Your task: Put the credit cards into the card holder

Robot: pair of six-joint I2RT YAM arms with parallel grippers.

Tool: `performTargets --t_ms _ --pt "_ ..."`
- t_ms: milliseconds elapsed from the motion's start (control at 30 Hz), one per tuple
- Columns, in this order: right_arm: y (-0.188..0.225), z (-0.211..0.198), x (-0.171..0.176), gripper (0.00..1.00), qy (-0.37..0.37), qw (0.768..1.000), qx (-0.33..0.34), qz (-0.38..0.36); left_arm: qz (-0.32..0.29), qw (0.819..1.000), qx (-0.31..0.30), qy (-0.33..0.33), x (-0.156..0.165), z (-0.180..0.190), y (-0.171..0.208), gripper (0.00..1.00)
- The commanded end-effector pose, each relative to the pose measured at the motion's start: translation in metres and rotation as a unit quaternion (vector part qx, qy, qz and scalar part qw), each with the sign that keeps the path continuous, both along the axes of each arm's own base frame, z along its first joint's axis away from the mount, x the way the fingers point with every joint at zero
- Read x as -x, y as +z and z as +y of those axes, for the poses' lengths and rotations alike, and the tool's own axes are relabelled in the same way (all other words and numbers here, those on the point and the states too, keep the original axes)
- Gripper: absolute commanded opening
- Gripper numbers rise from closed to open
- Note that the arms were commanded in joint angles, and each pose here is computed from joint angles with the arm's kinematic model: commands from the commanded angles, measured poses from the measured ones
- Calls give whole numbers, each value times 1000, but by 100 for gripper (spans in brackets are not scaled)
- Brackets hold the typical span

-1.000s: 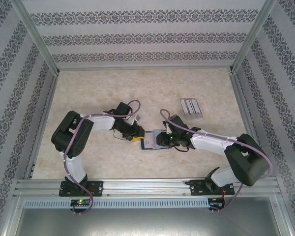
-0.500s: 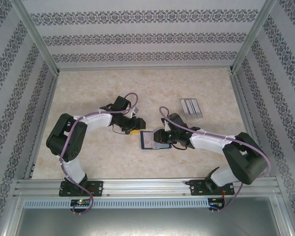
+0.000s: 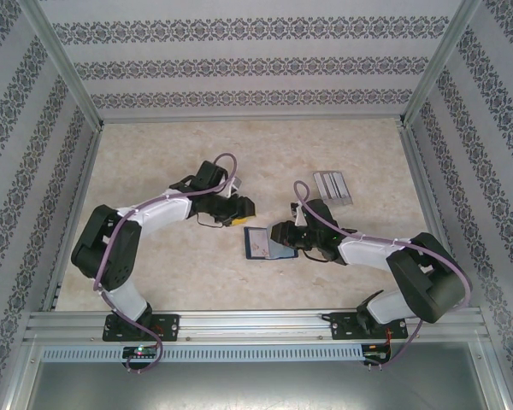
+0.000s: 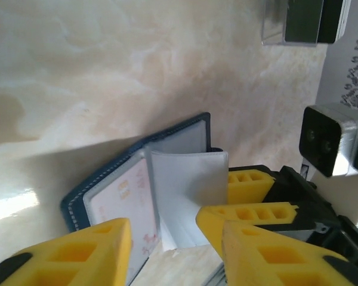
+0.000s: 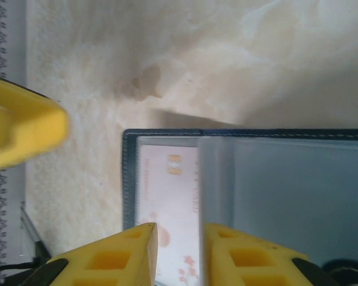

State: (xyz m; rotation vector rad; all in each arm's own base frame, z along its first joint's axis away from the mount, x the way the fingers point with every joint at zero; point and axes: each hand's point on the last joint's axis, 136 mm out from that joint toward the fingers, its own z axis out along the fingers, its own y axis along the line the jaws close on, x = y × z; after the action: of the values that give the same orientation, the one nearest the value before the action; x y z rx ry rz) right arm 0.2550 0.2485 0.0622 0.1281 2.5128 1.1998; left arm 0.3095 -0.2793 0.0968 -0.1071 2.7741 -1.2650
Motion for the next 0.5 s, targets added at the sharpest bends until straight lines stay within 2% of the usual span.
performTargets --t_ms 0,67,233,367,467 --pt "17 10 -4 27 -8 998 -61 5 33 999 25 2 8 -9 -11 35" --pt "19 14 -3 27 -5 997 -74 12 34 999 23 -2 10 -9 -14 29" --pt "15 12 -2 26 -15 997 -78 19 32 999 20 -21 16 -15 -15 29" --pt "5 8 -2 21 -18 997 -63 28 38 999 10 -27 21 -17 -27 29" --pt "-2 11 0 23 -10 997 -61 38 44 999 10 -27 23 -18 -36 29"
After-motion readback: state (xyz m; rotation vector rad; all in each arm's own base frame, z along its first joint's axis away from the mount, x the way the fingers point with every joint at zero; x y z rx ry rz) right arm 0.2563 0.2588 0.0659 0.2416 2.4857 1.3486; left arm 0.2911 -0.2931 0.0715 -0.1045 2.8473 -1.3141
